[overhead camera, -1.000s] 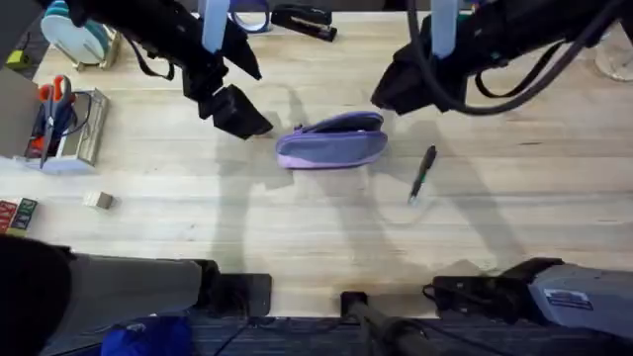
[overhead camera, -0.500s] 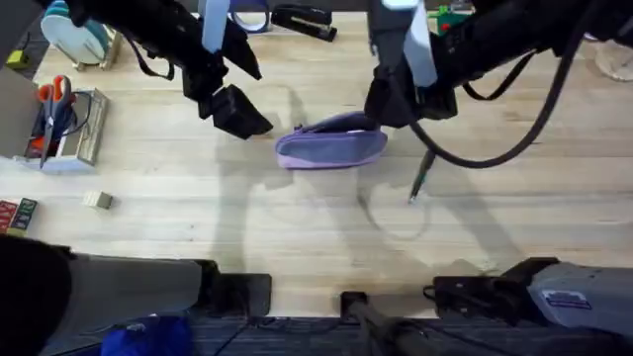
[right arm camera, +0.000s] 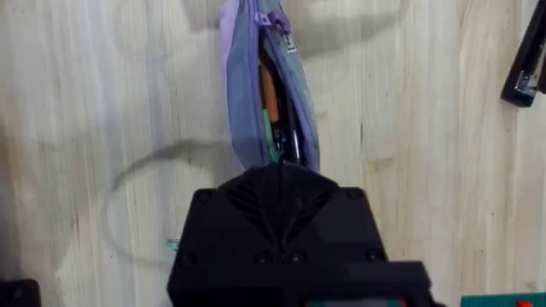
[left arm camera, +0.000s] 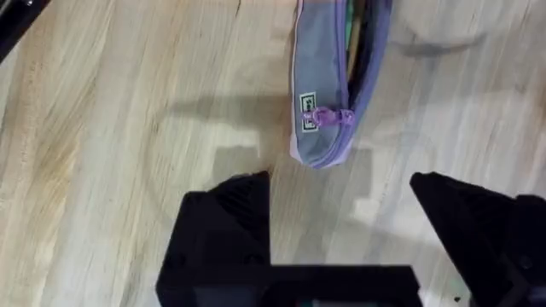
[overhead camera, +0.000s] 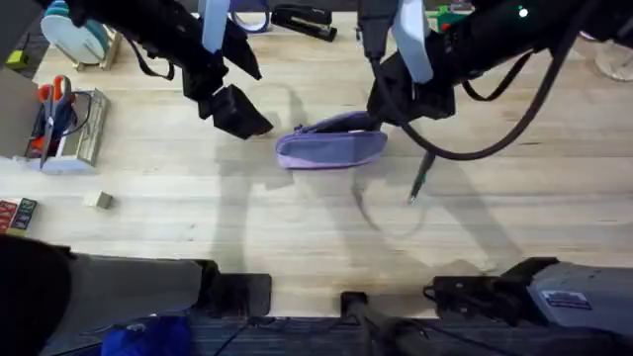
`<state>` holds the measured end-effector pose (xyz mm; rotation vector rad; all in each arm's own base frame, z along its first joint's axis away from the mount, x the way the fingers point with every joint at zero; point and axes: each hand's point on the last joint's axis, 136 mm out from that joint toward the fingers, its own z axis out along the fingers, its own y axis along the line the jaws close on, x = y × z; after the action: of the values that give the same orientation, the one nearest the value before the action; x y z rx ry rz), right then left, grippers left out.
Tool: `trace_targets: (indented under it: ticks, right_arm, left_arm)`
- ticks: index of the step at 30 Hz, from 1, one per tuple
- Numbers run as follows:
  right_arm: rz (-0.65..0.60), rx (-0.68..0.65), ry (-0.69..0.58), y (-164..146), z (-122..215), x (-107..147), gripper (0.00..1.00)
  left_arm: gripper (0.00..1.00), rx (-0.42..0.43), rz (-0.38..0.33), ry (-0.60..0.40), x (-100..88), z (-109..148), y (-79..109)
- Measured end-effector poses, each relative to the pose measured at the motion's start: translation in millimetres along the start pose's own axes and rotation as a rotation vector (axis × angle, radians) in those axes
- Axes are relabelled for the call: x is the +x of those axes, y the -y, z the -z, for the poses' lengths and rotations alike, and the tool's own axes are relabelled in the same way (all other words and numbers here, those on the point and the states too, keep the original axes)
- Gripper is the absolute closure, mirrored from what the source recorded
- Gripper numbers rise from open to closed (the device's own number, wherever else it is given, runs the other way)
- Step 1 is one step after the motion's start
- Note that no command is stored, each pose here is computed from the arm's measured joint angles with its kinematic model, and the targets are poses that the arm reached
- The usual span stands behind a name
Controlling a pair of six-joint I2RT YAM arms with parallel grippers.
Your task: Unzip the bag, pick up the pens from the table one at a time and place them inside, then zip the bag closed.
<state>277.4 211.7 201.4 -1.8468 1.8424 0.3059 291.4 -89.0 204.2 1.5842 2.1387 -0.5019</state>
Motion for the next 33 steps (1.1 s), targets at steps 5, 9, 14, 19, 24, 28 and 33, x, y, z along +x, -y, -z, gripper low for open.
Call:
trace_targets:
  ticks: [5,9,14,19,24,28,33]
  right_arm:
    - [-0.006,0.019,0.023,4,6,-16,0.973]
    - [-0.002,0.054,0.062,12,18,-37,0.973]
    - [0.012,0.084,0.096,24,27,-58,0.973]
    - [-0.021,0.025,0.052,27,1,-49,0.974]
    - [-0.042,-0.022,0.017,26,-18,-40,0.973]
    - [-0.056,-0.049,-0.009,19,-17,-34,0.973]
    - [-0.073,-0.055,-0.075,14,-17,-21,0.974]
  left_arm:
    - [0.007,0.0,0.0,0.0,0.0,0,0.0]
    - [0.007,0.0,0.0,0.0,0.0,0,0.0]
    - [0.008,0.0,0.0,0.0,0.0,0,0.0]
    - [0.007,0.0,0.0,0.0,0.0,0,0.0]
    - [0.007,0.0,0.0,0.0,0.0,0,0.0]
    - [0.007,0.0,0.0,0.0,0.0,0,0.0]
    - [0.008,0.0,0.0,0.0,0.0,0,0.0]
